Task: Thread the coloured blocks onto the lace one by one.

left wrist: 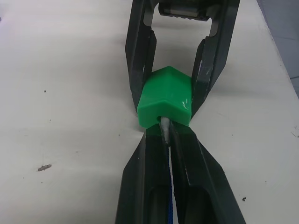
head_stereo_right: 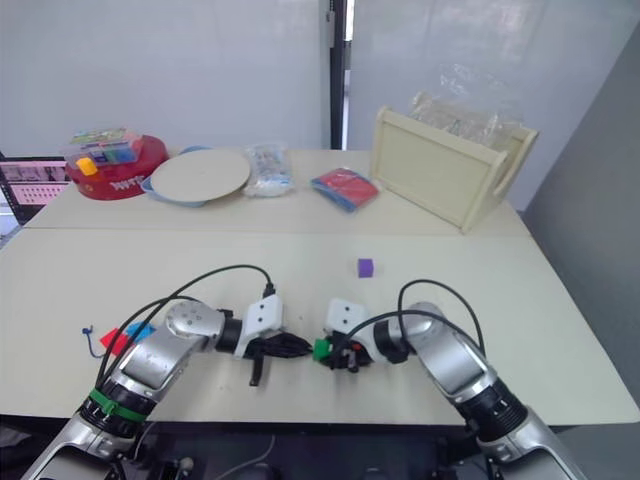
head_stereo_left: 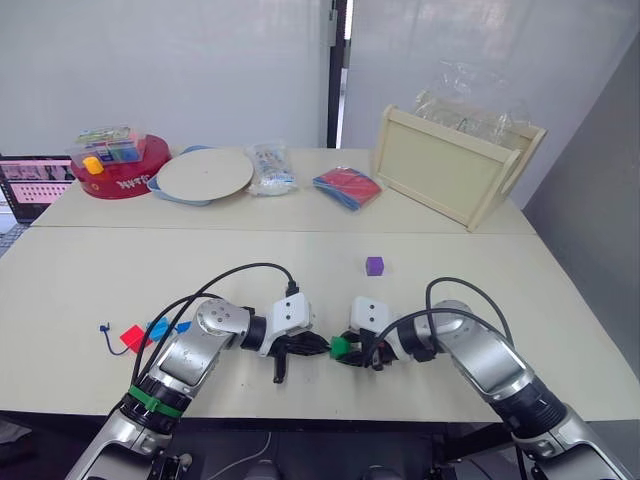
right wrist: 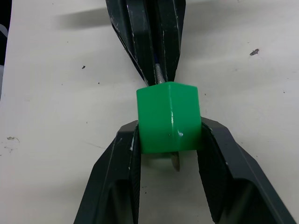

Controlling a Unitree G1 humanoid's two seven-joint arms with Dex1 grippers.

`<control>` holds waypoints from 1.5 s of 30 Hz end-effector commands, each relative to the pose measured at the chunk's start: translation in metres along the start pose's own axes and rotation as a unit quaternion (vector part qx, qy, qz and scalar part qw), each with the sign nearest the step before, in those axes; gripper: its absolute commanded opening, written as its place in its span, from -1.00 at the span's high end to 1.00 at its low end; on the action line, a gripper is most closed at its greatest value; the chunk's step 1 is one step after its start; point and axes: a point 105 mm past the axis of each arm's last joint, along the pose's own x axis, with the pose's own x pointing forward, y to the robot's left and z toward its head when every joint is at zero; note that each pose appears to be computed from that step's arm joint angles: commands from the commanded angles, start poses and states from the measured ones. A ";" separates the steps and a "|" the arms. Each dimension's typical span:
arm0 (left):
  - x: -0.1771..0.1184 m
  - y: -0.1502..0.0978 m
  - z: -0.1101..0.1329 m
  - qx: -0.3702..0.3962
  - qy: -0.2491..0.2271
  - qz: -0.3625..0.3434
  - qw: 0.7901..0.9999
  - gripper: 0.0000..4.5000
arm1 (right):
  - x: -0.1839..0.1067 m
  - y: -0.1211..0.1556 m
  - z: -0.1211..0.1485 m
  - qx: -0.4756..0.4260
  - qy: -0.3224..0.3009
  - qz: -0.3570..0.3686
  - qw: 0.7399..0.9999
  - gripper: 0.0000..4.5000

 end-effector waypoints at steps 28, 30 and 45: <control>-0.033 -0.004 -0.033 -0.004 0.030 0.030 0.999 0.94 | 0.007 0.005 -0.006 0.014 0.006 -0.001 1.000 0.47; -0.030 -0.003 -0.030 -0.002 0.022 0.030 0.999 1.00 | 0.007 0.005 -0.006 0.015 0.006 -0.002 1.000 0.47; -0.019 -0.007 -0.004 0.035 0.012 -0.016 0.999 1.00 | 0.007 0.005 -0.007 0.017 0.009 -0.004 1.000 0.47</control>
